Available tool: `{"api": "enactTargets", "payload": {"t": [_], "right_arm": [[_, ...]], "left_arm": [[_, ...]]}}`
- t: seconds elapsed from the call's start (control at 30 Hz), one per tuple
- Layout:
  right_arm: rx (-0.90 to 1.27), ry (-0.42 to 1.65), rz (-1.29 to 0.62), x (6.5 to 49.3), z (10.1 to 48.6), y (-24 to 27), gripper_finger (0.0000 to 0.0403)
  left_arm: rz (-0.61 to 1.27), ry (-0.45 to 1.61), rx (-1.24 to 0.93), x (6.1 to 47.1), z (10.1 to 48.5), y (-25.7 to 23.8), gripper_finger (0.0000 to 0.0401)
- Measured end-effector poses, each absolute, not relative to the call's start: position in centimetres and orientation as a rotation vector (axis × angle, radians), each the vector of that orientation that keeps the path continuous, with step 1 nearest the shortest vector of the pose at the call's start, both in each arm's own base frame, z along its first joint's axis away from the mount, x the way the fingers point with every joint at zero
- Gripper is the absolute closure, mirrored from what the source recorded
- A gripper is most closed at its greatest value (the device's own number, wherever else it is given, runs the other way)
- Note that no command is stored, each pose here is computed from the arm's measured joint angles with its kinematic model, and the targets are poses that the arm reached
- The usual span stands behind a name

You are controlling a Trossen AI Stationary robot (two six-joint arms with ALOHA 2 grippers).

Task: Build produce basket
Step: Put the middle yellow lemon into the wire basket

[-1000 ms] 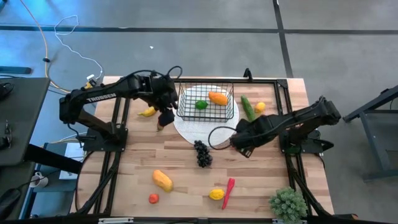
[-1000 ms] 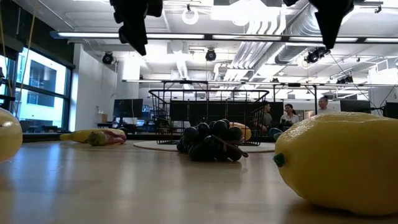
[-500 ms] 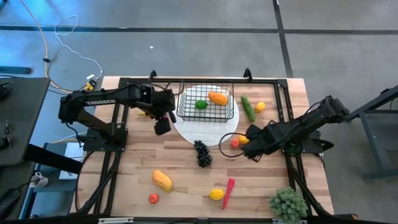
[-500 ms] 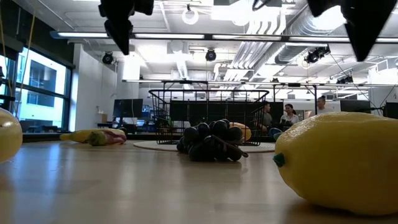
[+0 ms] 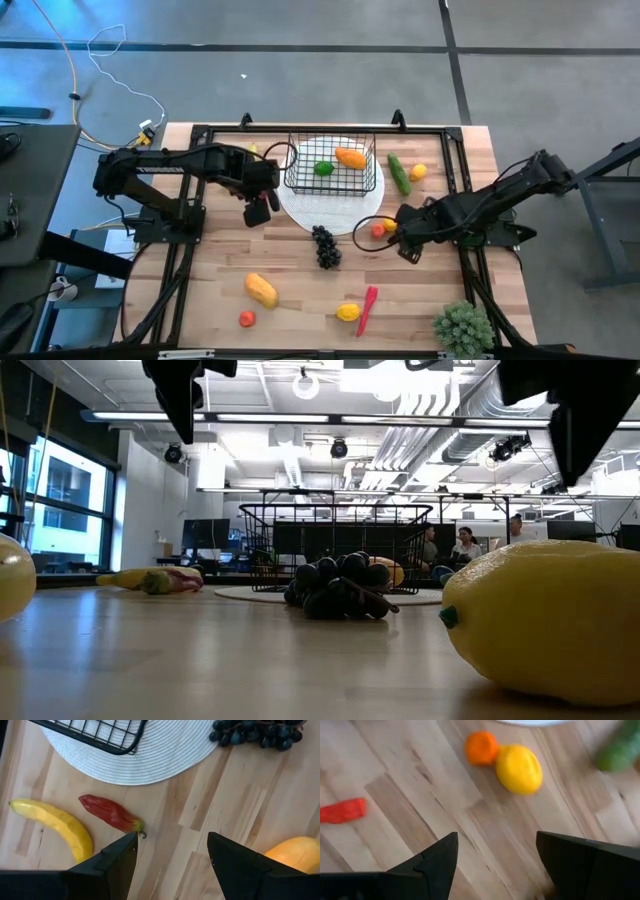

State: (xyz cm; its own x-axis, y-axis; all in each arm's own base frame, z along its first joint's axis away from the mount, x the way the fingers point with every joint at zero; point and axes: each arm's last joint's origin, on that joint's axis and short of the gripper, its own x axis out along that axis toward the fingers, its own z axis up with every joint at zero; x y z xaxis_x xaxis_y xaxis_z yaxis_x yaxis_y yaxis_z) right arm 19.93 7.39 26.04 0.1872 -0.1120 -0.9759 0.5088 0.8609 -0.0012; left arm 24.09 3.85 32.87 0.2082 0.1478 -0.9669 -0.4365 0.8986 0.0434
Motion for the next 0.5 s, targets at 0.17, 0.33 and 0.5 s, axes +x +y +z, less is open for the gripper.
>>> {"api": "enactTargets", "payload": {"t": [0.17, 0.33, 0.5], "right_arm": [[0.192, 1.334, -0.351, 21.2, 25.3, 6.7, 0.0148], [-0.02, 1.346, -0.273, 22.2, 24.5, 6.3, 0.0146], [-0.119, 1.353, -0.227, 23.2, 23.7, 6.2, 0.0147]], "left_arm": [[0.401, 1.305, -0.252, 24.1, 32.9, 3.5, 0.0174], [0.411, 1.303, -0.265, 24.1, 32.9, 3.5, 0.0174], [0.415, 1.303, -0.27, 24.1, 32.8, 3.5, 0.0174]]}}
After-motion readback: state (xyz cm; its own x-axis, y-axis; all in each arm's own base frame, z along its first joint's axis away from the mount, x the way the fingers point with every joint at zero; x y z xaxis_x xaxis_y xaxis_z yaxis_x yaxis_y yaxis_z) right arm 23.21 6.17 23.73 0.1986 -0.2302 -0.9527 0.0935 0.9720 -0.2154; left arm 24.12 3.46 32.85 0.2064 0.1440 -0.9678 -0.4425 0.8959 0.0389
